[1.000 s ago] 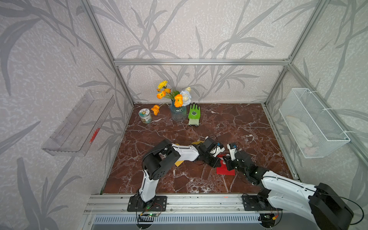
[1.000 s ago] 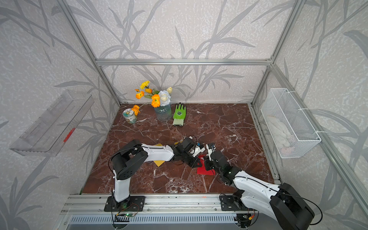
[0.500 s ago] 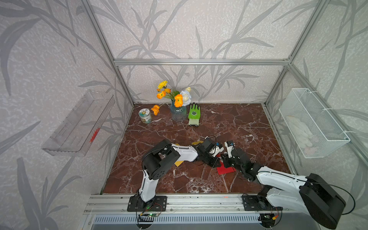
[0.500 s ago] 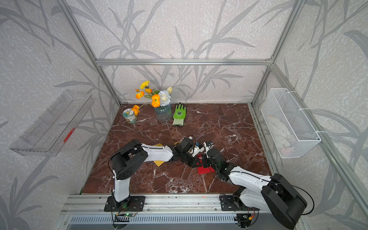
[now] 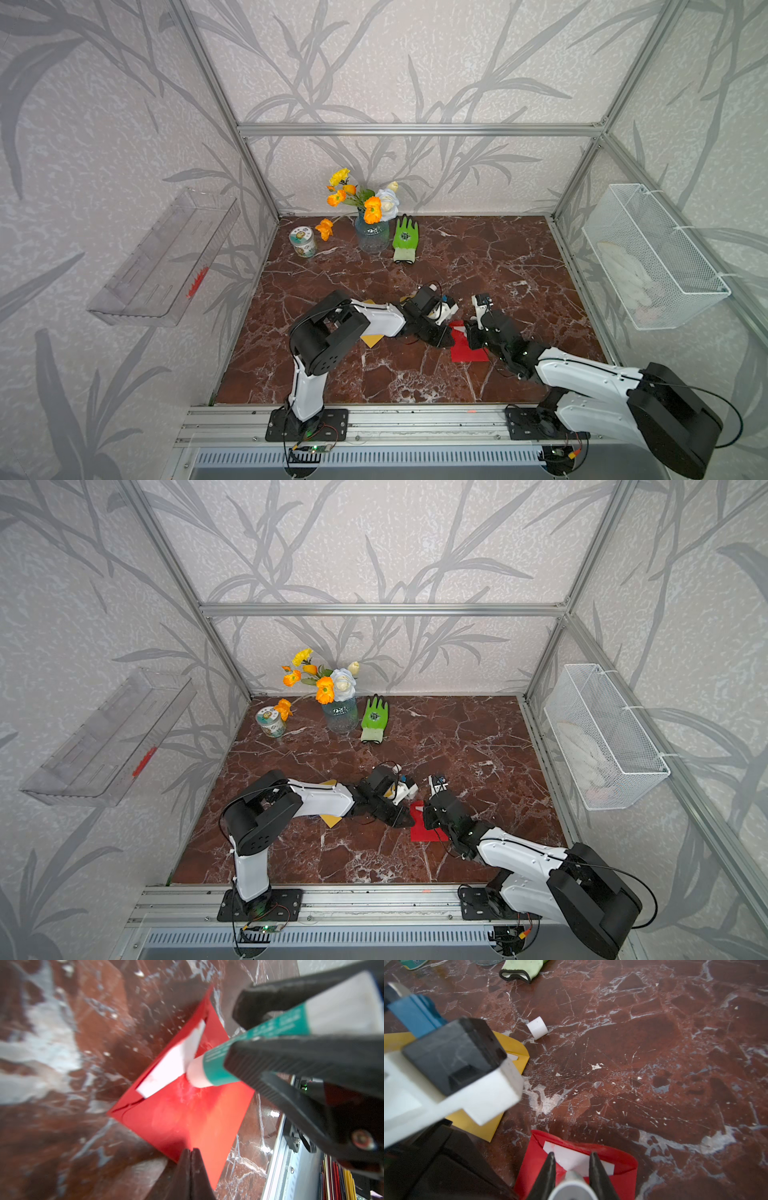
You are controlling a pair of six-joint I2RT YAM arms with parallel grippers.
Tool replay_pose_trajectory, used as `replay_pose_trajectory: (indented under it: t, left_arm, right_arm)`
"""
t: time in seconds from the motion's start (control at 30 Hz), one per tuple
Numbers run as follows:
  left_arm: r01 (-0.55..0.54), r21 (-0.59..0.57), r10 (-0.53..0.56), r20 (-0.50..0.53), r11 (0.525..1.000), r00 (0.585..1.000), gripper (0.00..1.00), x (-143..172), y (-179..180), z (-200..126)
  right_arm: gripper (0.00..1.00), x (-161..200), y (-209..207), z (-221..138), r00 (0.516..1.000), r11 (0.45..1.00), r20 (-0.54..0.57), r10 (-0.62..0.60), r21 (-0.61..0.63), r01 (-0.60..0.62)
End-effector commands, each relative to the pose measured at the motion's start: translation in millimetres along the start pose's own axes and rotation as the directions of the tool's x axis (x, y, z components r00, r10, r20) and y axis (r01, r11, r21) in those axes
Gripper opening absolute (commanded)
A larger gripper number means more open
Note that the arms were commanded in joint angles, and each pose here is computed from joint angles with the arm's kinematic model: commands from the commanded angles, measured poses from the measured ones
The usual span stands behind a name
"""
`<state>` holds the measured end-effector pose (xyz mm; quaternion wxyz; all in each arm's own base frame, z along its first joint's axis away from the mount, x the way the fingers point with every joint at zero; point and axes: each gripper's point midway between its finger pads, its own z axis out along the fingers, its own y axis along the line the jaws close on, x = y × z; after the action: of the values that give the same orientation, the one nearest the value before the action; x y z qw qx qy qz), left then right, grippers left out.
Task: Seal the envelope with a glue stick
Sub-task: Apply the envelope at the center of the board.
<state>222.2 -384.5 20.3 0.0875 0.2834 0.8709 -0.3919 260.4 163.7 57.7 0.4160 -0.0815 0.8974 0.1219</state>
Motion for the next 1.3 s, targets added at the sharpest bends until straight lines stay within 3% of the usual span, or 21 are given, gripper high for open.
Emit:
replay_pose_trajectory:
  t: [0.0, 0.43, 0.8, 1.0, 1.27]
  left_arm:
    - [0.092, -0.081, -0.099, -0.078, 0.992, 0.992, 0.00, 29.1, 28.0, 1.8]
    - [0.115, -0.085, -0.120, -0.064, 0.990, 0.991, 0.00, 21.3, 29.7, 1.6]
    - [0.092, -0.052, -0.090, 0.044, 0.994, 0.995, 0.00, -13.6, 0.0, -33.1]
    - [0.018, 0.034, -0.020, 0.050, 0.999, 0.999, 0.03, -13.8, -12.5, -26.6]
    - [-0.184, 0.137, 0.179, 0.045, 0.973, 0.983, 0.05, 10.0, -28.4, -12.8]
  right_arm:
    - [0.00, 15.4, -23.4, -2.1, 0.998, 0.993, -0.057, -0.010, 0.118, 0.017]
    - [0.00, 17.1, -1.5, -5.3, 0.998, 0.999, -0.050, -0.036, 0.003, 0.036]
    - [0.00, 11.4, 0.3, -4.9, 0.998, 0.999, -0.038, -0.042, 0.007, 0.042]
    - [0.00, 11.7, 0.8, -4.6, 0.998, 0.999, -0.040, -0.039, 0.006, 0.039]
    - [0.00, 14.4, 2.1, -3.2, 0.998, 0.999, -0.053, -0.033, -0.002, 0.032]
